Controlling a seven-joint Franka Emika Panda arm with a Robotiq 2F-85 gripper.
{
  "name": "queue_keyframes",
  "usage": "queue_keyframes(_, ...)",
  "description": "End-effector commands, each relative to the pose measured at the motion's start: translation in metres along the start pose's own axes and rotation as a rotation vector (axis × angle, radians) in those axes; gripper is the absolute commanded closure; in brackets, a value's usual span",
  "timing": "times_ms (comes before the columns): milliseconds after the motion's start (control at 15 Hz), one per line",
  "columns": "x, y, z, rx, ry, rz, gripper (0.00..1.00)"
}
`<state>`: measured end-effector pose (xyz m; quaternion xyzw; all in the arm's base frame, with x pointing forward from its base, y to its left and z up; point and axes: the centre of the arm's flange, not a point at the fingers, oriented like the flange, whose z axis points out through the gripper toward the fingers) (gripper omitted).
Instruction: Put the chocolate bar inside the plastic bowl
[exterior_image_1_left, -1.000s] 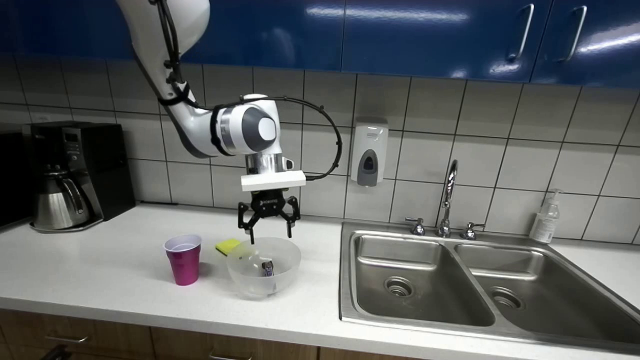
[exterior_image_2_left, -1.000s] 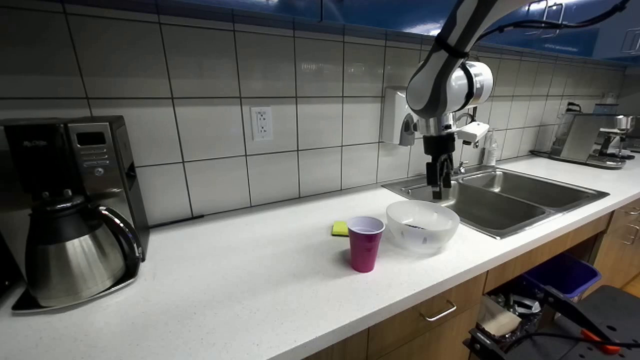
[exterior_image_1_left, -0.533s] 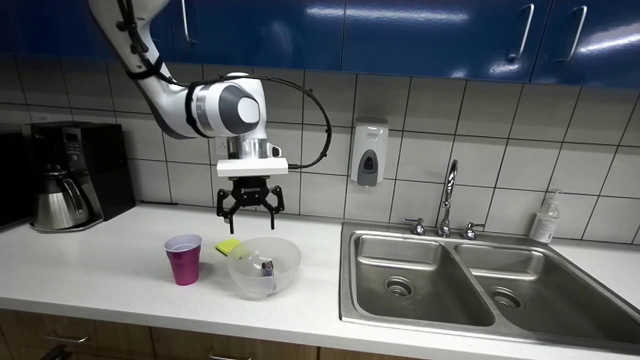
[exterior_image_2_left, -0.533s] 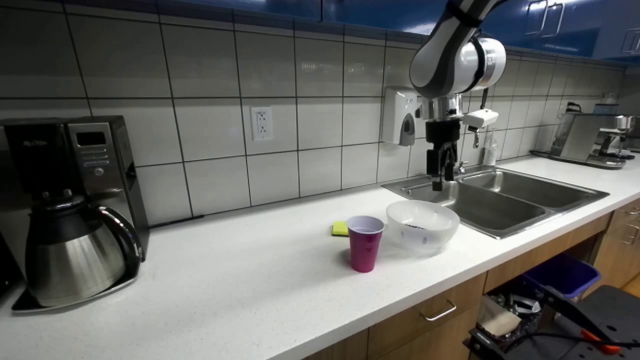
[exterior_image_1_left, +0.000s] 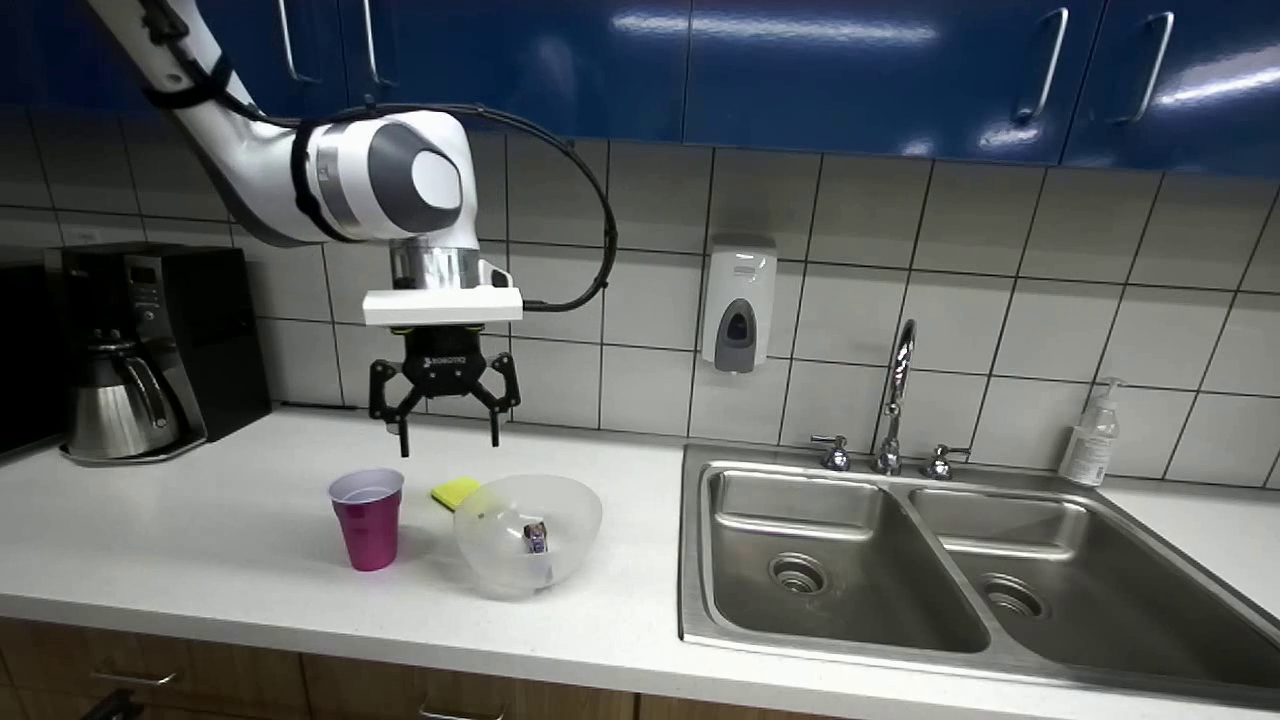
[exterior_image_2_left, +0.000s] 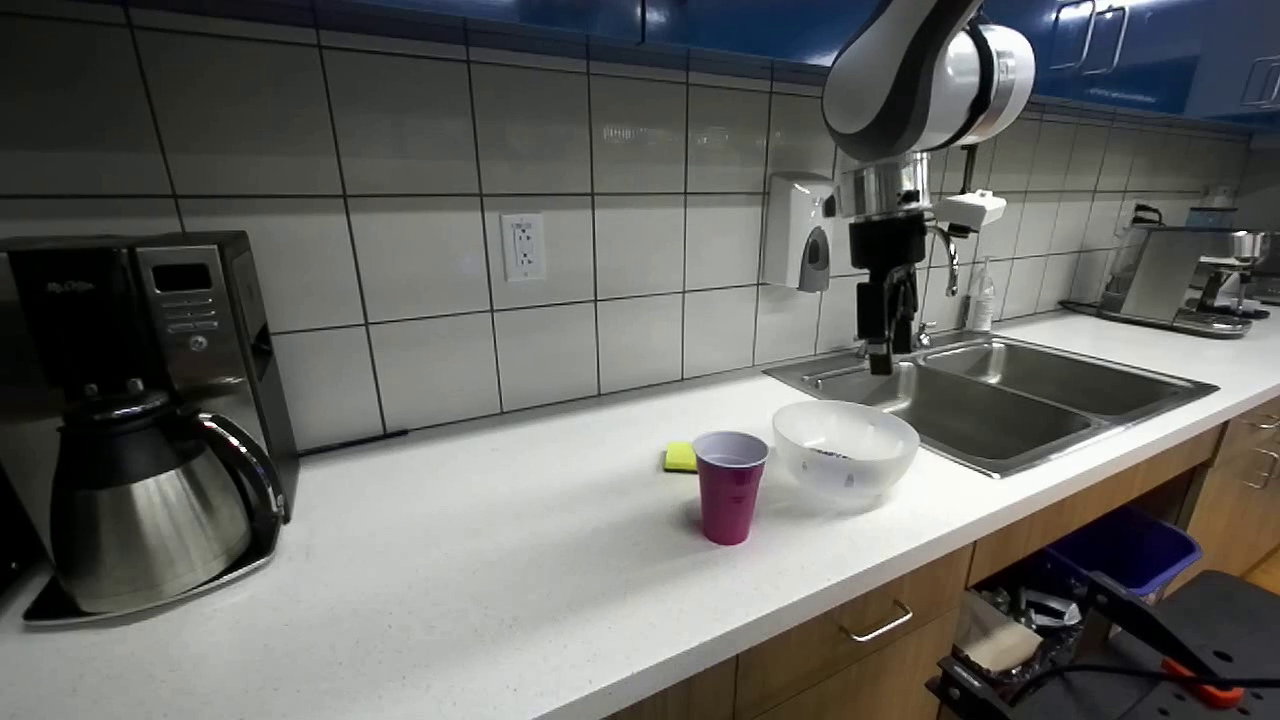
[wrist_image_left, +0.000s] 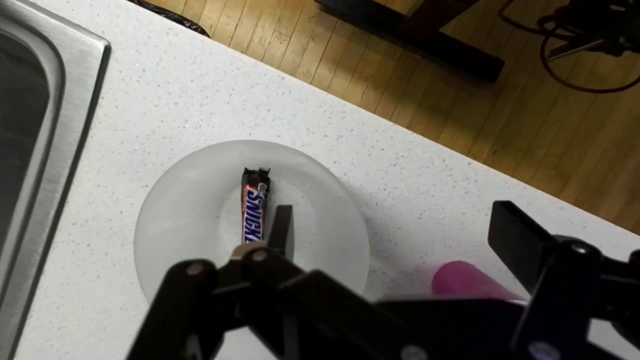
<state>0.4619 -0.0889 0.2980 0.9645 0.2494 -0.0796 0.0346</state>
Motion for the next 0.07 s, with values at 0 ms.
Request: queue_keyframes(0, 0.0006, -0.0006, 0.0003, 0.000, 0.000, -0.002, 0.00)
